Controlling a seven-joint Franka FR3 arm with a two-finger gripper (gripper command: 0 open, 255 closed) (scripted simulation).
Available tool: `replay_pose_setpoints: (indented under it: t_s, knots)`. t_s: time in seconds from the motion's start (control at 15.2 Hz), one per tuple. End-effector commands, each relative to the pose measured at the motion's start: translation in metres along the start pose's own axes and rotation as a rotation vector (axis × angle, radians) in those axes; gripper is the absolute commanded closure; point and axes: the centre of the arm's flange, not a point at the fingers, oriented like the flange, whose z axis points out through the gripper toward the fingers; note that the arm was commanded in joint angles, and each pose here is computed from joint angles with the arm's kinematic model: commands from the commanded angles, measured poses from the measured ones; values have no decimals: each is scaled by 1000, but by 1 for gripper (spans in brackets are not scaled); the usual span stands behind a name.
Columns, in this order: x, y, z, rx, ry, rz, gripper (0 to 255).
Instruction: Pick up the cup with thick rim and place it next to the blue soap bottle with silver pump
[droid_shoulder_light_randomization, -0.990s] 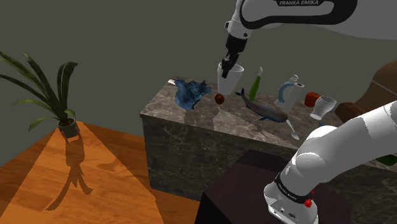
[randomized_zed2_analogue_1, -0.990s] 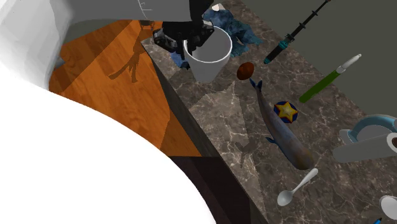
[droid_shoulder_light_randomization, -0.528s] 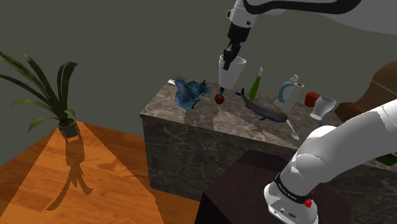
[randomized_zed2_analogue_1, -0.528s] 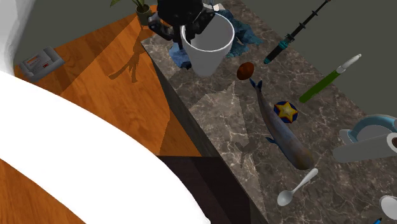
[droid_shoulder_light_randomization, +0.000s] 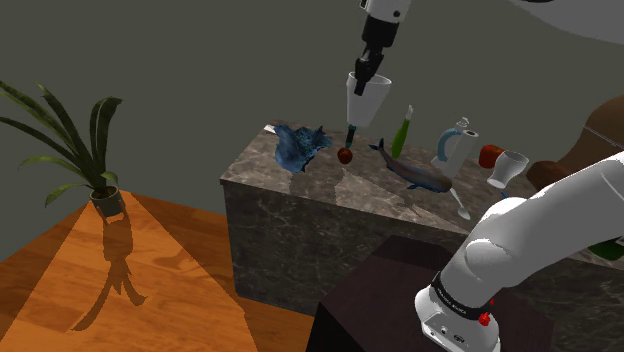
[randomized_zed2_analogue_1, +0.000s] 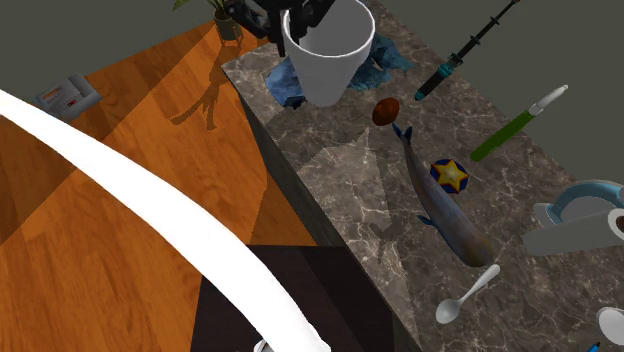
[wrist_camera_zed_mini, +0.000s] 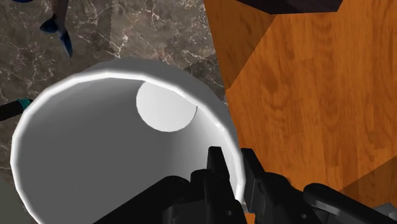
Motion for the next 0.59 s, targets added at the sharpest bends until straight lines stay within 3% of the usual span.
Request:
replay_pose_setpoints:
  t_s: [0.0, 0.2, 0.53]
  knots:
    - [1, 0, -10, 0, 0, 0, 255]
    - [3, 0, -24, 0, 0, 0, 255]
    - [-22, 62, -25, 0, 0, 0, 255]
